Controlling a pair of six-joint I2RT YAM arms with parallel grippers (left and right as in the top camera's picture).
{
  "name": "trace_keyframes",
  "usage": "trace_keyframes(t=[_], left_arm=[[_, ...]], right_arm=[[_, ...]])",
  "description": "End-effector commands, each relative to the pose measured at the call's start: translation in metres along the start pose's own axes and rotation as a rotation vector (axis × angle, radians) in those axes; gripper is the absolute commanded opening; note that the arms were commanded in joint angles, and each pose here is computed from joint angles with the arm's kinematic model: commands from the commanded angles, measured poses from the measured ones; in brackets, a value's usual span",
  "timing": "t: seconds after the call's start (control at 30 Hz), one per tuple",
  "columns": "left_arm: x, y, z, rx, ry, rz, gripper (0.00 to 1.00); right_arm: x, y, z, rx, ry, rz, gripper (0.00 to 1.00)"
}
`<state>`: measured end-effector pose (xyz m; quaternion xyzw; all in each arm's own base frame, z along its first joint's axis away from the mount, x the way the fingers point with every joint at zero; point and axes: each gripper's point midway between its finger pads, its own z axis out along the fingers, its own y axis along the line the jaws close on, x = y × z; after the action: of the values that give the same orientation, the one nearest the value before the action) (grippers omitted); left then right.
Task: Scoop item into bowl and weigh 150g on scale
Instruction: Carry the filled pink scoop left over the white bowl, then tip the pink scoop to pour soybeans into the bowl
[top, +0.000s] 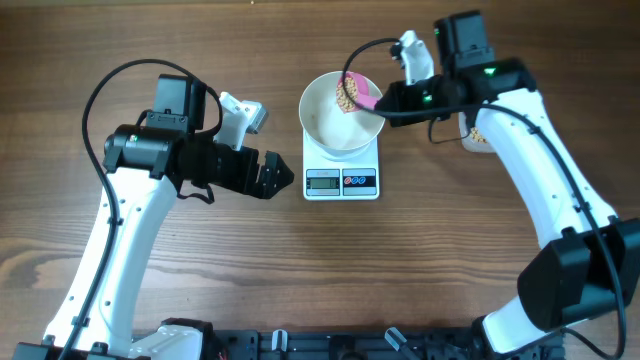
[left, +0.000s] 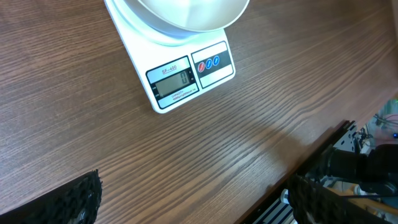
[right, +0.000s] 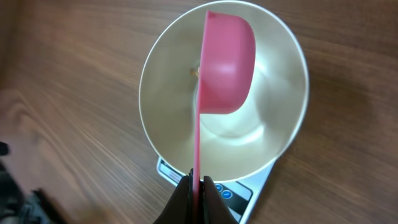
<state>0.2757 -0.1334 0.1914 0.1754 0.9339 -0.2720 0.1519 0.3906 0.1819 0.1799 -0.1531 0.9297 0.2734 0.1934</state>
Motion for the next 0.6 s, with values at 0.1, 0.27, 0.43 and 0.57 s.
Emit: trace_keyframes(t=[0.1,0.27,0.43,0.57], left_arm=[[0.001,-0.006,-0.001,0.021,-0.004,0.004,1.00],[0.001,-0.006,-0.001,0.021,-0.004,0.004,1.00],[0.001,-0.006,-0.001,0.021,-0.004,0.004,1.00],[0.001,-0.006,-0.001,0.021,-0.004,0.004,1.00]], right_arm=[[-0.015,0.020,-0.008,0.104,-0.059,-0.173,0.04],[-0.017,0.017,-0.014,0.174,-0.073,-0.209,0.04],[-0.021,0.020,-0.029,0.207,-0.105,-0.238,0.04],[-0.020,0.024,-0.035,0.220,-0.112,-0.275,0.04]])
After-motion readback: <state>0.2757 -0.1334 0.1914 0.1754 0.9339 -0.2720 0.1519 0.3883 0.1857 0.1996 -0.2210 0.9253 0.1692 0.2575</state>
